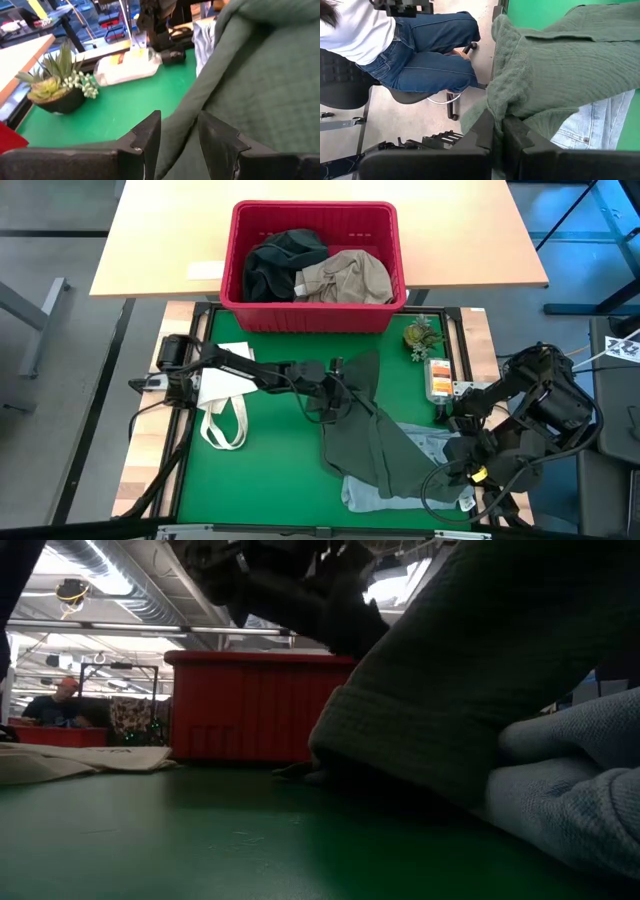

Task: Fold Laundry from Bin
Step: Fold the green shirt

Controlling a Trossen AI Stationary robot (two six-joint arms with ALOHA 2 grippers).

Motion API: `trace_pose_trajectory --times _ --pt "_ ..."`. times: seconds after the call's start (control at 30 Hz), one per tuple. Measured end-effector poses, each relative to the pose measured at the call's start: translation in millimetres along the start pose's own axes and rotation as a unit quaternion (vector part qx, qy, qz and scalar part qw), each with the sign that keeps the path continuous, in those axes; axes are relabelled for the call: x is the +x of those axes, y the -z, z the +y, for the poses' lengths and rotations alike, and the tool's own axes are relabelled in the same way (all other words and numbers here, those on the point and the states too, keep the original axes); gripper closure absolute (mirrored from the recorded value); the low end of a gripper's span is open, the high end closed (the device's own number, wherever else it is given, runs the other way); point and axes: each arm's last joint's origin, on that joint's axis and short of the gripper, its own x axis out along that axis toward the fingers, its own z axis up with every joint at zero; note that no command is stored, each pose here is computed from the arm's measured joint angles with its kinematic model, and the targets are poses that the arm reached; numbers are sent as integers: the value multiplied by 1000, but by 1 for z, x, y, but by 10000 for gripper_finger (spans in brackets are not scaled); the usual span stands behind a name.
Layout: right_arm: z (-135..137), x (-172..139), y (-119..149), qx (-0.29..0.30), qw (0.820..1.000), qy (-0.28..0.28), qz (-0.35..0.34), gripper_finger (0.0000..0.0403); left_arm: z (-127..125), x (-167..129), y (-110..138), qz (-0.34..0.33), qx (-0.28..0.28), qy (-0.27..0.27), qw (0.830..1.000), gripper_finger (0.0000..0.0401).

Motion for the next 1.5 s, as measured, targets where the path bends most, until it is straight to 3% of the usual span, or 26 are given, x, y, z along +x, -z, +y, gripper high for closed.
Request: trace_pose_trajectory --times 0.37,0.47,0.63,0.8,0.97,1.13,1.3,1.5 --pt "0 0 0 0 1000 0 0 390 -3 13 13 -5 -5 0 1000 279" --pt "0 0 0 0 1000 1 -1 389 -3 12 13 -5 -5 0 1000 306" --pt "-1 0 -1 -2 1000 11 -11 388 -3 12 12 -5 -7 1 1000 390" --pt "-3 0 -3 -17 998 44 -43 388 -2 3 4 6 -10 3 1000 399" --pt "-6 -5 -3 -63 993 74 -73 387 7 -37 -25 49 -9 -24 998 400" --pt "-17 -23 -3 -98 975 139 -142 387 12 -100 -66 51 7 -75 996 400" --pt "-38 -51 -6 -62 945 209 -245 387 11 -168 -100 15 13 -145 989 401" --pt "-48 -81 -19 -24 914 185 -360 387 6 -239 -125 -61 -5 -195 979 401"
